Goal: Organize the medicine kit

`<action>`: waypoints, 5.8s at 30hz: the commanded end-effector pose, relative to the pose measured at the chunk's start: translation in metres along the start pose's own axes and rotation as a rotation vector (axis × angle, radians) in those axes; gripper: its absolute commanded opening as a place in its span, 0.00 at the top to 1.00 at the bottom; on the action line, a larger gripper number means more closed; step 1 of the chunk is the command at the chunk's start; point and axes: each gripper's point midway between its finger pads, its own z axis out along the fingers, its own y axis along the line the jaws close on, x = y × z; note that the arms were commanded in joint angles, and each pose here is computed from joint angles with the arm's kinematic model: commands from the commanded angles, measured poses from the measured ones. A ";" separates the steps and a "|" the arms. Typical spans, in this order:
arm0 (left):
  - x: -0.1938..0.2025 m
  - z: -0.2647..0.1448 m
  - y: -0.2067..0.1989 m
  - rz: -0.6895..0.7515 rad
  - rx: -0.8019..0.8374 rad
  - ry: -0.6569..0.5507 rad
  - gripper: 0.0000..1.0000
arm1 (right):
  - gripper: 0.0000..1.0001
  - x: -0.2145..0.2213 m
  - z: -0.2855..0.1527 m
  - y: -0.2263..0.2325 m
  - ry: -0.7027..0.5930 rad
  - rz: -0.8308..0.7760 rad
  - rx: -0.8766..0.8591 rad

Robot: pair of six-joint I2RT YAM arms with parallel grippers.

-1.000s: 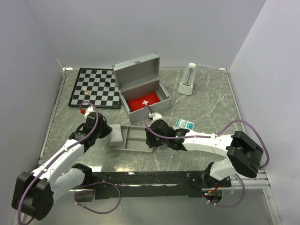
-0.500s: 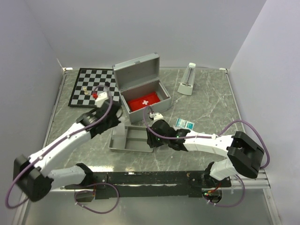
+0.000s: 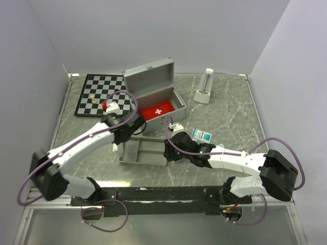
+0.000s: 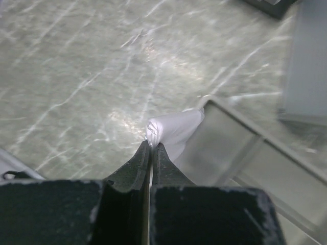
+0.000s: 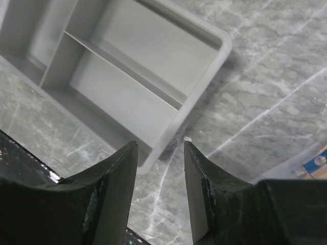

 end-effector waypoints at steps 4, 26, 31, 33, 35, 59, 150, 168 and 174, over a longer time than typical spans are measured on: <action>0.031 0.019 -0.018 0.171 -0.218 -0.052 0.99 | 0.51 -0.010 -0.007 -0.007 -0.056 0.010 0.004; 0.047 -0.015 -0.090 0.114 0.192 0.031 0.25 | 0.50 -0.002 -0.007 -0.018 -0.043 0.042 0.012; 0.024 -0.037 -0.071 -0.047 0.312 0.001 0.33 | 0.50 -0.001 -0.007 -0.017 -0.040 0.045 0.009; 0.026 -0.036 -0.064 -0.092 0.370 0.009 0.43 | 0.50 0.000 -0.007 -0.018 -0.038 0.043 0.008; 0.029 -0.039 -0.065 -0.141 0.480 0.040 0.51 | 0.50 0.000 -0.006 -0.017 -0.033 0.044 0.007; 0.101 0.040 -0.071 -0.053 0.471 0.271 0.99 | 0.52 0.011 0.002 -0.024 0.025 0.045 0.037; 0.036 -0.012 -0.034 -0.460 0.786 -0.021 0.73 | 0.37 -0.097 0.022 0.024 0.001 -0.512 -0.078; 0.048 -0.007 -0.045 -0.449 0.787 0.035 0.75 | 1.00 -0.036 0.013 -0.006 0.054 -0.231 0.011; 0.050 -0.008 -0.043 -0.456 0.789 0.047 0.75 | 1.00 -0.045 0.039 -0.009 0.056 -0.217 0.074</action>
